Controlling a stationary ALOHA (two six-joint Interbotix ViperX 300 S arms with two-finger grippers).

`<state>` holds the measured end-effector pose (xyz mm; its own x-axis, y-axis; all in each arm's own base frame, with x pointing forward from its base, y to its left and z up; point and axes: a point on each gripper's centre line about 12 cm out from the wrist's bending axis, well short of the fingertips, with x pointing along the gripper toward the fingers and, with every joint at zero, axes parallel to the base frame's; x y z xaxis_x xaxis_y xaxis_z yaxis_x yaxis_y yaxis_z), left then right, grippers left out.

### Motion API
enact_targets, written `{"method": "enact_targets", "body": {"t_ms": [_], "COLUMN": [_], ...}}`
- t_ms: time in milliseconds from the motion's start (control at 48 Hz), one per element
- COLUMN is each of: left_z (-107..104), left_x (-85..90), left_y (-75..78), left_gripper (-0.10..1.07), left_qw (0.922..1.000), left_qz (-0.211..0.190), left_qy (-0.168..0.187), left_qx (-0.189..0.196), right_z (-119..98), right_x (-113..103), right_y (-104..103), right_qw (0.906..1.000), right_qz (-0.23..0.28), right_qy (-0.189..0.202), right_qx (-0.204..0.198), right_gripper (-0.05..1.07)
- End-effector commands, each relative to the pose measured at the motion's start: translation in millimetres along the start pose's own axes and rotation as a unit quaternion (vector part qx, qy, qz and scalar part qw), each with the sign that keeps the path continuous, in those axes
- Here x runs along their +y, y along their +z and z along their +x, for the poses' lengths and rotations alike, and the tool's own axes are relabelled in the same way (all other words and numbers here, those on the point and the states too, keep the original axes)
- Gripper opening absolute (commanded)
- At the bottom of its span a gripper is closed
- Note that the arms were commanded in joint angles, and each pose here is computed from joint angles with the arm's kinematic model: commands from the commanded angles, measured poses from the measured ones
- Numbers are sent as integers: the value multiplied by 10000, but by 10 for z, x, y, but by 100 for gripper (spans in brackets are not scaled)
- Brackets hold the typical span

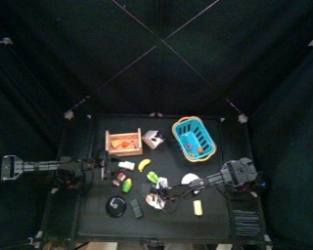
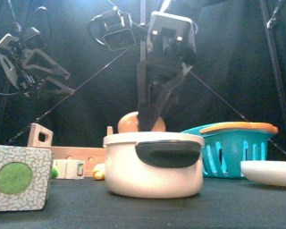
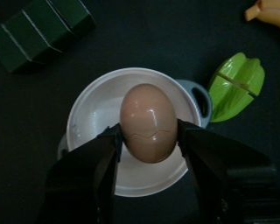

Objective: Remove egg shell

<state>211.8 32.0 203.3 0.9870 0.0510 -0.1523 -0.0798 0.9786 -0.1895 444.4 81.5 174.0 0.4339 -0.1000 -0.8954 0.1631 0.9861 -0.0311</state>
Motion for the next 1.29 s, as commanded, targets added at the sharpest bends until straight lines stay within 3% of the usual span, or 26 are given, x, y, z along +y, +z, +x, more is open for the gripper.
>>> {"method": "enact_targets", "body": {"t_ms": [0,188,312,438,521,625,750,833,958,1271], "left_z": [26,95,187,339,452,581,710,790,926,1174], "left_x": [-12,-95,-298,-506,-579,-666,-847,-951,-1040,-1105], "left_y": [81,290,461,471,400,278,155,117,27,-212], "left_gripper": [90,90,90,91,92,97,101,102,102,102], "left_qw": [9999,9986,9906,9762,9664,9485,9258,9169,9133,9211], "left_qz": [23,-156,-965,-1894,-2409,-3099,-3744,-3952,-4039,-3841], "left_qy": [-32,-230,-604,-824,-754,-560,-436,-413,-328,-267], "left_qx": [-116,-455,-757,-668,-495,-331,-281,-367,-407,-583], "right_z": [-422,-603,-603,-627,-654,-713,-717,-714,-726,-752], "right_x": [28,-29,-83,-139,-156,-161,-145,-130,-98,-108], "right_y": [139,76,13,-29,-48,-52,-53,-37,-2,4], "right_qw": [9986,9972,9964,9949,9939,9920,9907,9899,9879,9859], "right_qz": [-21,-261,-440,-598,-686,-795,-854,-874,-915,-1009], "right_qy": [162,34,-121,-261,-318,-351,-306,-261,-165,-210], "right_qx": [-498,-694,-709,-764,-806,-919,-1016,-1087,-1244,-1318], "right_gripper": [61,61,61,61,61,61,61,61,61,61]}}
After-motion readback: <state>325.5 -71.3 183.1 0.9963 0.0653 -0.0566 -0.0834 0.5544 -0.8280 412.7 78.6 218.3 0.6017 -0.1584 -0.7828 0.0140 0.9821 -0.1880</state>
